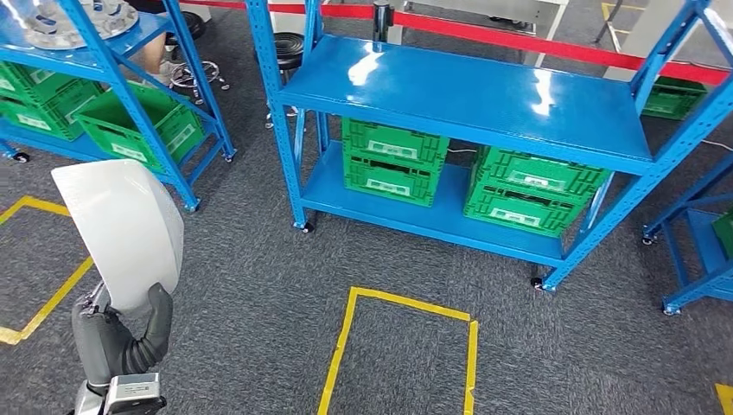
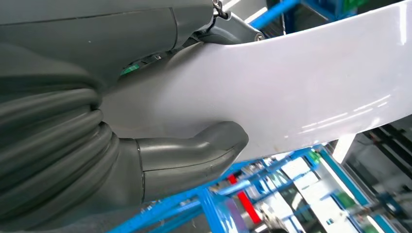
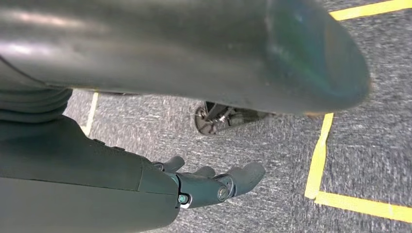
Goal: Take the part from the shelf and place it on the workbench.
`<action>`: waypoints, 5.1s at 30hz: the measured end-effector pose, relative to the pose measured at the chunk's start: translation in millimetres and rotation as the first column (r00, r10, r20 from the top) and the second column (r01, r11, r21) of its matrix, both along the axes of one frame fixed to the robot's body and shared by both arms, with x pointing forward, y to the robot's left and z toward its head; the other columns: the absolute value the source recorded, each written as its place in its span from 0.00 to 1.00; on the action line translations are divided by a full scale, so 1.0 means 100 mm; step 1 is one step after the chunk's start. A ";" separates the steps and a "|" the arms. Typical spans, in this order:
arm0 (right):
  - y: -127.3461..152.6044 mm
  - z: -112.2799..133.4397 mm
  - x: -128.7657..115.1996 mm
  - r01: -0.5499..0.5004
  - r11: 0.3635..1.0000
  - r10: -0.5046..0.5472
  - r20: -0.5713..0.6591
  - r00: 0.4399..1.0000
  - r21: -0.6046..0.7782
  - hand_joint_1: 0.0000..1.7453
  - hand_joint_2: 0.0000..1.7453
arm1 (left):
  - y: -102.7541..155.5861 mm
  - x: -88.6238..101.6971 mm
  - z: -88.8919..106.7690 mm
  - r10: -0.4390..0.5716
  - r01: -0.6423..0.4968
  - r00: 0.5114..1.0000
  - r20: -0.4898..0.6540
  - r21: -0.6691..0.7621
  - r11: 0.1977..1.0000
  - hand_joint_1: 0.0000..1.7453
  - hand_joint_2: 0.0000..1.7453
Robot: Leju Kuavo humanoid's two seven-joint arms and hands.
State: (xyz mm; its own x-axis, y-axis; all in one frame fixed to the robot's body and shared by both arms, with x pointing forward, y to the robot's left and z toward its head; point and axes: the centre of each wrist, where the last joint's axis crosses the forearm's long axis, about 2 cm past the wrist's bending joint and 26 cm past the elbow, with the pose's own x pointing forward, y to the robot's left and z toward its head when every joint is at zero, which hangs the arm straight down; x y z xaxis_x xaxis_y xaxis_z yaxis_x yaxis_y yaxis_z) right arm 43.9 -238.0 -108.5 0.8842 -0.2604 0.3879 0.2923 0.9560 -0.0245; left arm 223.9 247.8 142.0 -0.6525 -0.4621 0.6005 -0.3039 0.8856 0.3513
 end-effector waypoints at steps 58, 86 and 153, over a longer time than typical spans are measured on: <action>-0.07 -0.01 -0.02 -0.100 0.993 0.097 -0.054 0.994 -0.055 0.00 0.00 | 0.19 -0.03 -0.36 0.052 -0.064 0.994 -0.097 -0.123 0.990 1.00 1.00; -0.03 0.00 -0.01 -0.028 0.999 0.029 0.028 0.999 -0.041 0.00 0.00 | -0.02 0.16 -0.25 0.056 -0.070 0.987 -0.149 -0.091 0.993 1.00 1.00; -0.15 -0.01 0.03 -0.094 0.995 0.095 0.018 0.995 -0.026 0.00 0.00 | 0.18 0.08 -0.24 0.125 -0.149 0.980 -0.156 -0.152 0.977 1.00 1.00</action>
